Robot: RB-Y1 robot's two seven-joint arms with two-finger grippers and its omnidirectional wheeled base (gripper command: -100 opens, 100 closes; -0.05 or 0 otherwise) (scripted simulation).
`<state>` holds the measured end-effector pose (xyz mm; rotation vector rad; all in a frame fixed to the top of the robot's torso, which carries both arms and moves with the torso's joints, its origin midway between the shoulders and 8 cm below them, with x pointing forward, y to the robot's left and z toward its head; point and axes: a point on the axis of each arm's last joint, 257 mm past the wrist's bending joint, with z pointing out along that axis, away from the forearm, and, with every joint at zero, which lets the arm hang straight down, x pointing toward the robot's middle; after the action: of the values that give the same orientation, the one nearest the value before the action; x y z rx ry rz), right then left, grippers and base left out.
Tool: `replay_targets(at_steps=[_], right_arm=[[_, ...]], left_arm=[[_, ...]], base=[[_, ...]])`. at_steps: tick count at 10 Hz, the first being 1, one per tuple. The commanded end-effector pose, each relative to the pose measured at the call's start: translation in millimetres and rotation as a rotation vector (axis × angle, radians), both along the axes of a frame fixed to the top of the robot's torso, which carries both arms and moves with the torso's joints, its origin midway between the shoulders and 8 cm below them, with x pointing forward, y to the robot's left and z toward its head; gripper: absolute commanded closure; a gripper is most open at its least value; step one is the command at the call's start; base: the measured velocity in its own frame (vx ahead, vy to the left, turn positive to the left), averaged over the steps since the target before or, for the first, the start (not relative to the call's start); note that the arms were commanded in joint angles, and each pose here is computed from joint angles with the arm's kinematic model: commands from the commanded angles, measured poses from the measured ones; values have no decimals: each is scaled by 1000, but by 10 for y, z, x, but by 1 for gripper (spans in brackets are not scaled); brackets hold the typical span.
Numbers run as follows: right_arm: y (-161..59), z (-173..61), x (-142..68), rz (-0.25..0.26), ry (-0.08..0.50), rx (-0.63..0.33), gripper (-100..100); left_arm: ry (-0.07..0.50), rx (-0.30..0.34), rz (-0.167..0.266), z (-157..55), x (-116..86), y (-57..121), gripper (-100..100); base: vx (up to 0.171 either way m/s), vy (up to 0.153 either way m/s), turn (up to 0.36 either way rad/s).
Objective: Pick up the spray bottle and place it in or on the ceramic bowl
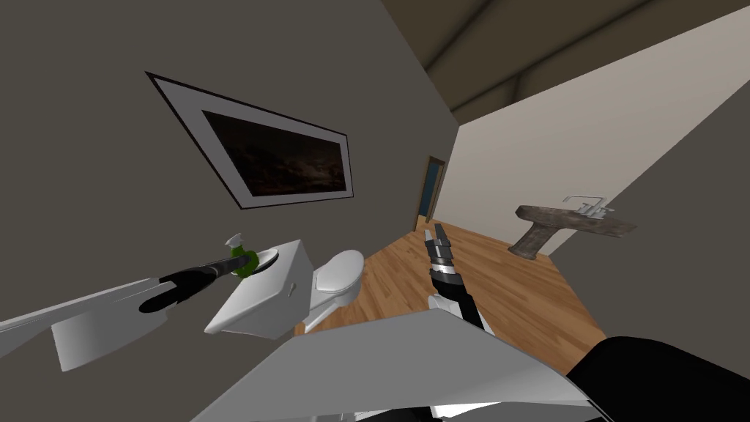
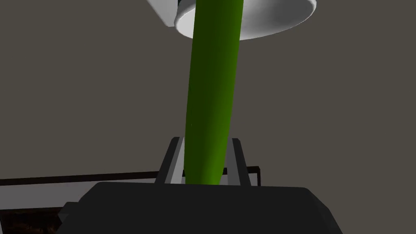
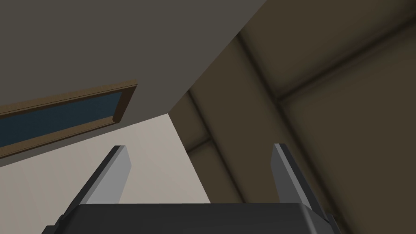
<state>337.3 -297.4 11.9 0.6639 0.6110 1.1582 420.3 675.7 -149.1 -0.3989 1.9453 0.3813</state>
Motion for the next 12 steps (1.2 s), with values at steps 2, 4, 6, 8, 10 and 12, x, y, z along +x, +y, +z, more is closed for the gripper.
replay_targets(at_steps=[2, 4, 6, 8, 10, 12], right_arm=[[0, 0, 0, 0, 0, 0, 0], [0, 0, 0, 0, 0, 0, 0], [0, 0, 0, 0, 0, 0, 0], [0, 0, 0, 0, 0, 0, 0], [0, 0, 0, 0, 0, 0, 0], [1, 0, 0, 0, 0, 0, 0]], left_arm=[[-58, -8, -1, 130, 80, 21, 100], [-101, -13, 2, 243, 122, 45, 100], [-138, -17, 5, 346, 152, 69, 100], [-175, -21, 9, 447, 175, 94, 100], [-164, -17, 5, 437, 174, 76, -100], [-164, -17, 5, 437, 174, 76, -100]], base=[[71, 135, -10], [76, 108, -8], [70, 88, -13], [60, 78, -13], [19, 23, -5], [0, 0, 0]])
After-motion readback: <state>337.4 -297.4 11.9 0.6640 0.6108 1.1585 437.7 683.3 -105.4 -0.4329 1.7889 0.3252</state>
